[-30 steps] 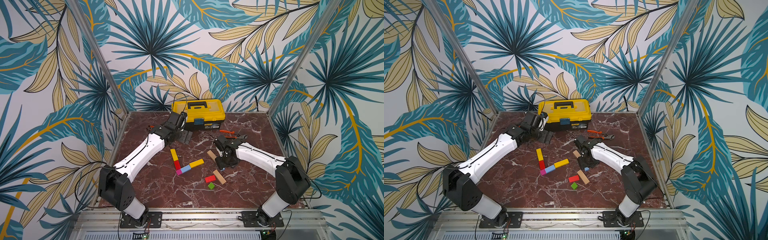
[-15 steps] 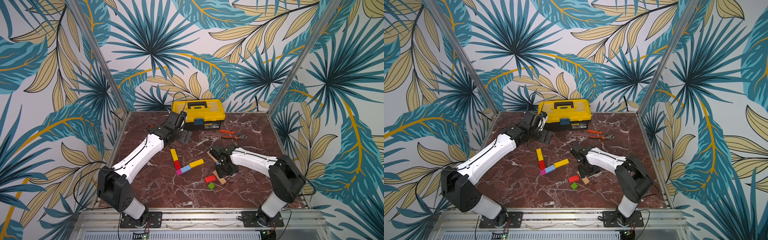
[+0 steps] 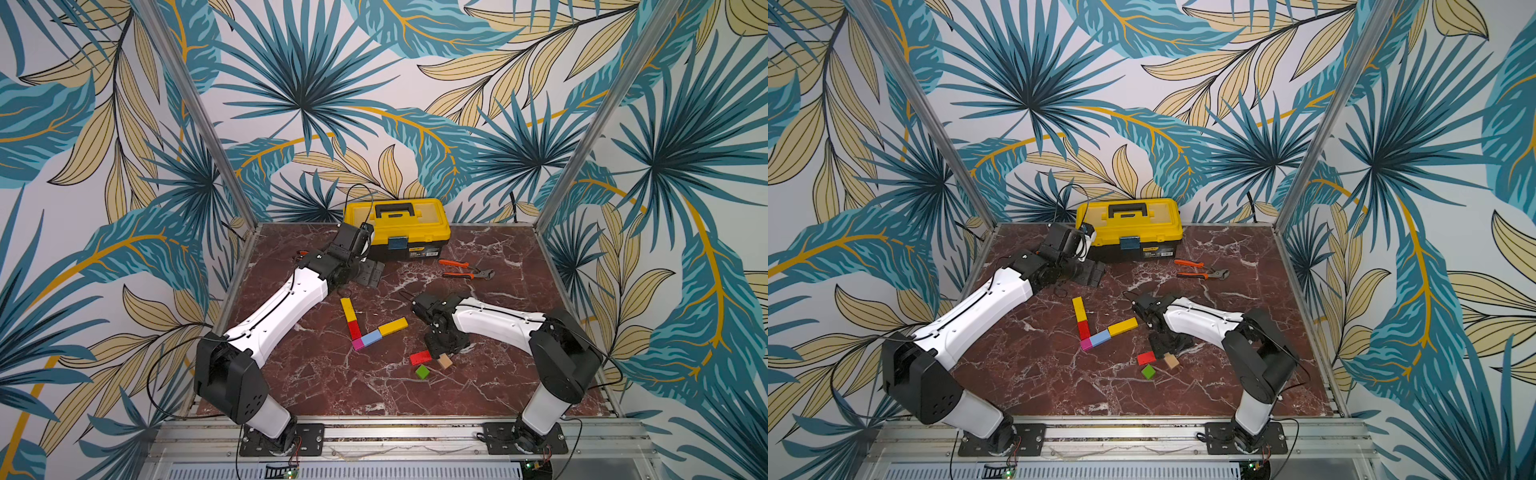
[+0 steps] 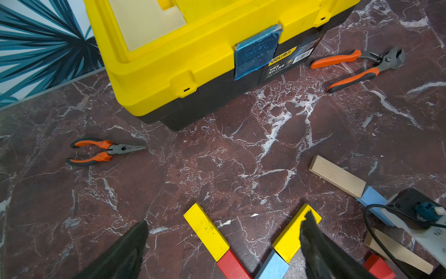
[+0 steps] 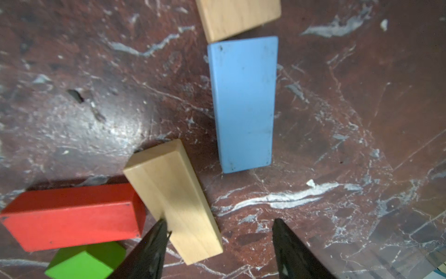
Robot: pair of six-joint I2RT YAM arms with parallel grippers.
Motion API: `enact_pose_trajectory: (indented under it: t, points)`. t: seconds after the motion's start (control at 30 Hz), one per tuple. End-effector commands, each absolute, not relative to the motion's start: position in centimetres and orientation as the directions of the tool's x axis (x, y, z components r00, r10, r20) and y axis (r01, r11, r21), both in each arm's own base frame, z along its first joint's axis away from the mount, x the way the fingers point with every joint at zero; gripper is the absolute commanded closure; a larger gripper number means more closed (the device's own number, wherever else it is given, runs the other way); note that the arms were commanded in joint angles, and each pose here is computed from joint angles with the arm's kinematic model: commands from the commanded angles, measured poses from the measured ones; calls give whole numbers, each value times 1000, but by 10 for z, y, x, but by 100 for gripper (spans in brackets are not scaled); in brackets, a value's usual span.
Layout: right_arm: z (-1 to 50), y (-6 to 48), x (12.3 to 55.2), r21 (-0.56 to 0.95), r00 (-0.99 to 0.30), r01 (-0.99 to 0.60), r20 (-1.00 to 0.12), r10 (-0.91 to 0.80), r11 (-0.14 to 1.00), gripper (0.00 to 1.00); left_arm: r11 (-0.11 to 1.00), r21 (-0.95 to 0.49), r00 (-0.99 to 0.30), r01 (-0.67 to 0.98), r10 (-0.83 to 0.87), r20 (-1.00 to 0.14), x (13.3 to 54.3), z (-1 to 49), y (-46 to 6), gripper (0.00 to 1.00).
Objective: Assemble the letter v with building blocks
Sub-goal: Adjust the building blocks at the center of the board.
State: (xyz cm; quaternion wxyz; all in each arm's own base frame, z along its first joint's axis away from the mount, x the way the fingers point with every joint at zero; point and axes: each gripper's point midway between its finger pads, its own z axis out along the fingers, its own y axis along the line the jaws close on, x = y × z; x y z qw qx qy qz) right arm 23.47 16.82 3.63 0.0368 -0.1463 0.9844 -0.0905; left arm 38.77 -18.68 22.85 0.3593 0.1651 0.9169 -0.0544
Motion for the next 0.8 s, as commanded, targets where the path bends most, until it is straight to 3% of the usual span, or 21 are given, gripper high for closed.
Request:
enact_pose_trajectory:
  t: [0.0,0.3,0.77]
  points:
    - [44,155,235,-233,-962,-244,-62,-265,941,28,940,21,-659,341,255,-708,386,243,-183,1]
    - [47,127,239,-254,-980,-170,-59,-191,952,26,940,22,-659,340,255,-708,386,243,-182,1]
    - [22,143,228,-189,-977,-207,-8,-212,960,26,941,25,-661,337,255,-706,386,242,-181,1]
